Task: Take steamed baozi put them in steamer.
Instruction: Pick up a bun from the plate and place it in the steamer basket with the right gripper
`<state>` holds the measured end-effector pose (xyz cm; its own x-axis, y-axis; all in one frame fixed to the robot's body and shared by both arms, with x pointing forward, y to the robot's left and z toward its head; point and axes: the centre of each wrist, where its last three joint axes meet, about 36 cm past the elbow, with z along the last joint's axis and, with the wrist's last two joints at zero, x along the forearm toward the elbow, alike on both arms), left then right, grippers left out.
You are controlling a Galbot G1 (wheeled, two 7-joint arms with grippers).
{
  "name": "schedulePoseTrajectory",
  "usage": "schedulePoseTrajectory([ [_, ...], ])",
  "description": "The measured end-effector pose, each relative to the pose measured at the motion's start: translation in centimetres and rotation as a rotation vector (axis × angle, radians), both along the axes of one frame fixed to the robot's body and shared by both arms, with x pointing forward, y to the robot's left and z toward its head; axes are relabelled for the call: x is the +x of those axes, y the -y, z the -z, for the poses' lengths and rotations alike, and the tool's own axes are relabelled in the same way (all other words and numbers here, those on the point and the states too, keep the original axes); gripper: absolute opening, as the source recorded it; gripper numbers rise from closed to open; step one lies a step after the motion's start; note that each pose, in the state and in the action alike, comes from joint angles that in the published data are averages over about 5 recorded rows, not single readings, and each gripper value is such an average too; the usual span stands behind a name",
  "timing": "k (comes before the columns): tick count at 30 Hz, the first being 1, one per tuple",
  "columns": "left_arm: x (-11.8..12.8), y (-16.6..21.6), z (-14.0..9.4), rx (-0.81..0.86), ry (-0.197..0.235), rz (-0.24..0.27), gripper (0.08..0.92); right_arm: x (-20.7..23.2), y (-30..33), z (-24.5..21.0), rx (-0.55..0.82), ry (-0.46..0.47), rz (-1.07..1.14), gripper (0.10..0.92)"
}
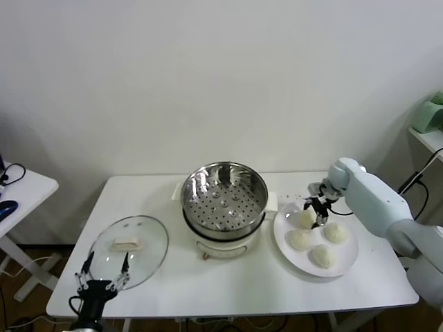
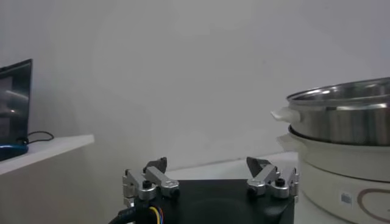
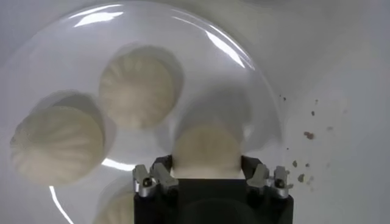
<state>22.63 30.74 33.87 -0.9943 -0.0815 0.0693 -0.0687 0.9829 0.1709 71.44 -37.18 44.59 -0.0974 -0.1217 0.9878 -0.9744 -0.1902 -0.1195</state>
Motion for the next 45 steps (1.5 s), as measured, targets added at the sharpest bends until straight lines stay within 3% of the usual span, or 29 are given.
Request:
schedulePoseTrajectory([
  [13,-0.2,-0.1,0.0,0.000,-0.004,-0.013,0.823,0.8,-0.5,-4.7,0.012,0.057,-0.060,0.721],
  [22,-0.3,0.1,0.0,0.003,-0.007,-0.008,0.823,1.2,-3.5,-15.2,0.006,0.173,-0.236,0.721],
  [32,-0.1,0.6,-0.1,0.006,-0.004,-0.010,0.823,-1.2,-11.7,-26.0,-0.081,0.317,-0.582,0.721],
  [37,0.1,0.6,-0.1,0.016,-0.004,-0.007,0.823,-2.8,-16.5,-27.7,-0.145,0.361,-0.759,0.721],
  [45,-0.1,0.0,-0.4,0.024,-0.009,-0.022,0.823,-4.2,-23.6,-26.2,-0.227,0.387,-0.980,0.727],
])
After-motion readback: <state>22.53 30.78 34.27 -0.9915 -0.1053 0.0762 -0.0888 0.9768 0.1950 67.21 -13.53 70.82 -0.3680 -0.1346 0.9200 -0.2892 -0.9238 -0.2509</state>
